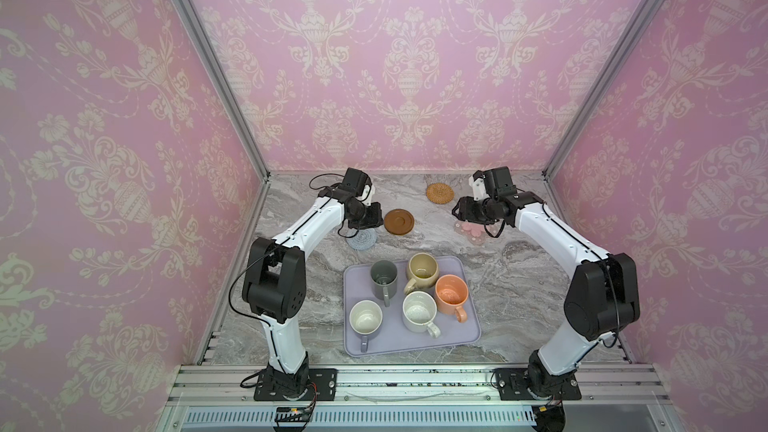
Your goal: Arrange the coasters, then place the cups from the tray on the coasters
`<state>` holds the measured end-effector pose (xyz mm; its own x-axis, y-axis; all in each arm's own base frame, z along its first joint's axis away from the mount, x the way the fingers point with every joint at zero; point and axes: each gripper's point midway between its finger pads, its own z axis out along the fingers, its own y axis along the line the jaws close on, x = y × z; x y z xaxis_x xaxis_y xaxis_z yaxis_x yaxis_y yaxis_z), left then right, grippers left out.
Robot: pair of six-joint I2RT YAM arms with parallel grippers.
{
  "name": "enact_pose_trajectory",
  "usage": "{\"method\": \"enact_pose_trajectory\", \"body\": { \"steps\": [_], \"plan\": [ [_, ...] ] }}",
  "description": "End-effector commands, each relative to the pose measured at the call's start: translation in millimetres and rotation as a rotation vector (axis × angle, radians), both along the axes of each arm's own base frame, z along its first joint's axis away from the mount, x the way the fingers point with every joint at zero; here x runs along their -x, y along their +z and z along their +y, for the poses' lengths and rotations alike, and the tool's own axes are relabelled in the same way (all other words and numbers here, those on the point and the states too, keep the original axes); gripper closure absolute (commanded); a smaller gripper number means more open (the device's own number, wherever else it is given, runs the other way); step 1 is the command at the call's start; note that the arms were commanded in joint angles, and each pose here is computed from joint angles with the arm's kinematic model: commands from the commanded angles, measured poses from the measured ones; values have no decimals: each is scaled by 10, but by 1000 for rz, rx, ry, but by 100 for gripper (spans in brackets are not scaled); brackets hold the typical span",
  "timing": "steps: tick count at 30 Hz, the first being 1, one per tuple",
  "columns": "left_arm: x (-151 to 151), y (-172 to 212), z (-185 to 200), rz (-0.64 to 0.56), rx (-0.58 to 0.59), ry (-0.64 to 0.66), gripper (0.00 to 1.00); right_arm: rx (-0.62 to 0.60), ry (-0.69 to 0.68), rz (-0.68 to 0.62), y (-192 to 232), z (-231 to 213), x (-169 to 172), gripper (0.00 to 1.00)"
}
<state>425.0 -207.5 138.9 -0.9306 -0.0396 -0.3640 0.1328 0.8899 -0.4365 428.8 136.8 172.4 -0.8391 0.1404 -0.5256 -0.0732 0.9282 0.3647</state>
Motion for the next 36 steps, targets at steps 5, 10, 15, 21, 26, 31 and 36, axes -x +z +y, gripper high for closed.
{"method": "enact_pose_trajectory", "body": {
  "steps": [5,10,15,21,26,31,36],
  "plan": [
    [-152,-224,-111,37,-67,4,75,81,44,25,-24,-115,266,43],
    [-299,-349,-200,38,-71,18,78,84,62,32,-52,-109,330,43],
    [-387,-498,-351,59,-91,-10,80,88,73,32,-55,-111,341,42],
    [-495,-625,-479,76,-131,-31,81,89,80,38,-70,-104,328,42],
    [-564,-763,-532,94,-149,-30,83,91,85,47,-93,-97,329,42],
    [-602,-901,-559,112,-189,-32,86,98,83,57,-116,-106,320,42],
    [-638,-986,-570,128,-219,-37,87,99,84,66,-150,-104,316,42]
  ]
}}
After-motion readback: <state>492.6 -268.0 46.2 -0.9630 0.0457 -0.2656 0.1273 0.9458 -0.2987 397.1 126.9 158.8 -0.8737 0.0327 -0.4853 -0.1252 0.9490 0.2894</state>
